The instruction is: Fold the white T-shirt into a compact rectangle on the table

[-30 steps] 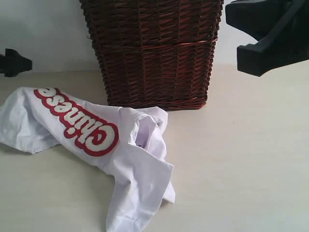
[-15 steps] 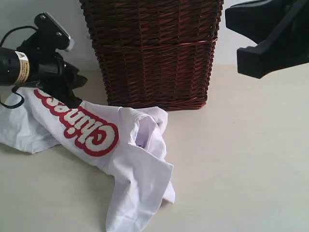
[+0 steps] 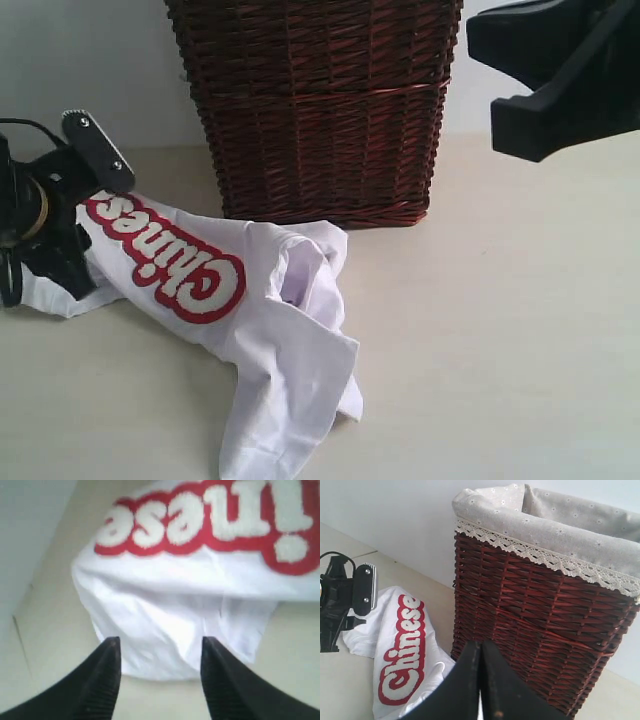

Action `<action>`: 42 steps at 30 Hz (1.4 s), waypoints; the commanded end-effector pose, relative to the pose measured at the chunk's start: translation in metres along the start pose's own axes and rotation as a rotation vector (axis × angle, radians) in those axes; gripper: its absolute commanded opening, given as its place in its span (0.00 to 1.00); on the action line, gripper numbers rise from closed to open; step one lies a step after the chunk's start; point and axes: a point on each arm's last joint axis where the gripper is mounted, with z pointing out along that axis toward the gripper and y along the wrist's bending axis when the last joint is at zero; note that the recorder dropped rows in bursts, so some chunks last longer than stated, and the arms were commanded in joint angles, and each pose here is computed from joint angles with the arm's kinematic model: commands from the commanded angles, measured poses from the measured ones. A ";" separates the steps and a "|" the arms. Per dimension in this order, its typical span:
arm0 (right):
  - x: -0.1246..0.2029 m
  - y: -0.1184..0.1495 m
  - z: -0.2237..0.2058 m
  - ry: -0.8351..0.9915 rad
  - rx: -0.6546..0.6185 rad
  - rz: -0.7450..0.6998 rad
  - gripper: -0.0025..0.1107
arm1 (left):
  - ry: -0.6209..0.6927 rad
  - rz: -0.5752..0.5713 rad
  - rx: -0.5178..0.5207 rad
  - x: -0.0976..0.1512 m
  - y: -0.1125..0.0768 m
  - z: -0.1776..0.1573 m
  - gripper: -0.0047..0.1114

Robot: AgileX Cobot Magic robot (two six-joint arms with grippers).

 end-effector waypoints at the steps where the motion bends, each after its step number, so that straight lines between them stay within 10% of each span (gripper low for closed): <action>1: 0.002 -0.001 0.000 0.009 0.003 0.009 0.02 | 0.098 0.017 0.367 -0.010 -0.014 -0.015 0.46; 4: 0.003 -0.001 0.000 0.013 0.002 0.014 0.02 | 0.091 0.193 0.562 -0.010 -0.028 -0.021 0.46; 32: 0.002 -0.001 0.000 0.008 0.004 0.013 0.02 | 0.121 0.077 0.439 0.004 -0.028 0.091 0.51; 42: 0.002 -0.001 0.000 0.010 0.003 0.013 0.02 | 0.141 0.104 0.448 0.004 -0.028 0.093 0.04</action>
